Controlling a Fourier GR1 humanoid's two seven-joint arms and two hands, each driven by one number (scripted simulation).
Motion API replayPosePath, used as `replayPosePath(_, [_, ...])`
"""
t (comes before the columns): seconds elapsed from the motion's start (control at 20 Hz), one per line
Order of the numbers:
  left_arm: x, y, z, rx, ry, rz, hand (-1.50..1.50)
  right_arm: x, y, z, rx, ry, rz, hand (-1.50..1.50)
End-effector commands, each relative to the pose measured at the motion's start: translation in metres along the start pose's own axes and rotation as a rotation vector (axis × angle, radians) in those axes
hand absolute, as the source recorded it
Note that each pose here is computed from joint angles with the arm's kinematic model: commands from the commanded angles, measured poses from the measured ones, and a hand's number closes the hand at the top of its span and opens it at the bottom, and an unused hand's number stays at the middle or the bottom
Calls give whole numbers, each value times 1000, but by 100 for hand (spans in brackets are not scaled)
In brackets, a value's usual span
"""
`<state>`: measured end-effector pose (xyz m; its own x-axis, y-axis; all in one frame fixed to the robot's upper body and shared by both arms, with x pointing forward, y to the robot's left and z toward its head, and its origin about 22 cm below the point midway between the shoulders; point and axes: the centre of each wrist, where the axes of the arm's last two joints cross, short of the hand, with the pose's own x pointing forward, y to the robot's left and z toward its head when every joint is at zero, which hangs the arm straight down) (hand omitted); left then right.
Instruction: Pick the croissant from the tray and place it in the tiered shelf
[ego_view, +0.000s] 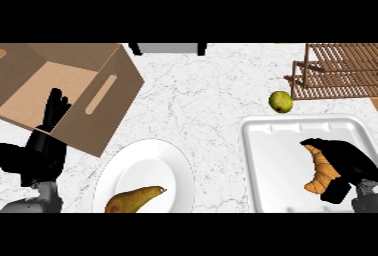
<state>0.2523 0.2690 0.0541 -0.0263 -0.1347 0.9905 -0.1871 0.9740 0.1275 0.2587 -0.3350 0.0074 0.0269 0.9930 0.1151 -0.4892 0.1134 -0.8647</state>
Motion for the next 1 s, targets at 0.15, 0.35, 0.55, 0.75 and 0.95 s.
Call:
replayPosePath(0.15, [1, -1, -16, -1, 1, 2, 0, 2, 14, -14, -66, -78, 110, 150])
replayPosePath(0.35, [-8, -5, 3, 0, -7, 6, 0, -26, 12, -6, -137, -42, 80, 150])
replayPosePath(0.55, [8, -6, 3, 10, -18, 18, 0, -58, 4, -10, -117, 42, -44, 150])
replayPosePath(0.75, [1, 3, 1, 14, -13, -13, 0, -65, 9, 7, -154, -14, -93, 150])
replayPosePath(0.95, [-16, -16, 4, -13, -4, 5, 0, -53, -38, 11, -156, -107, -209, 150])
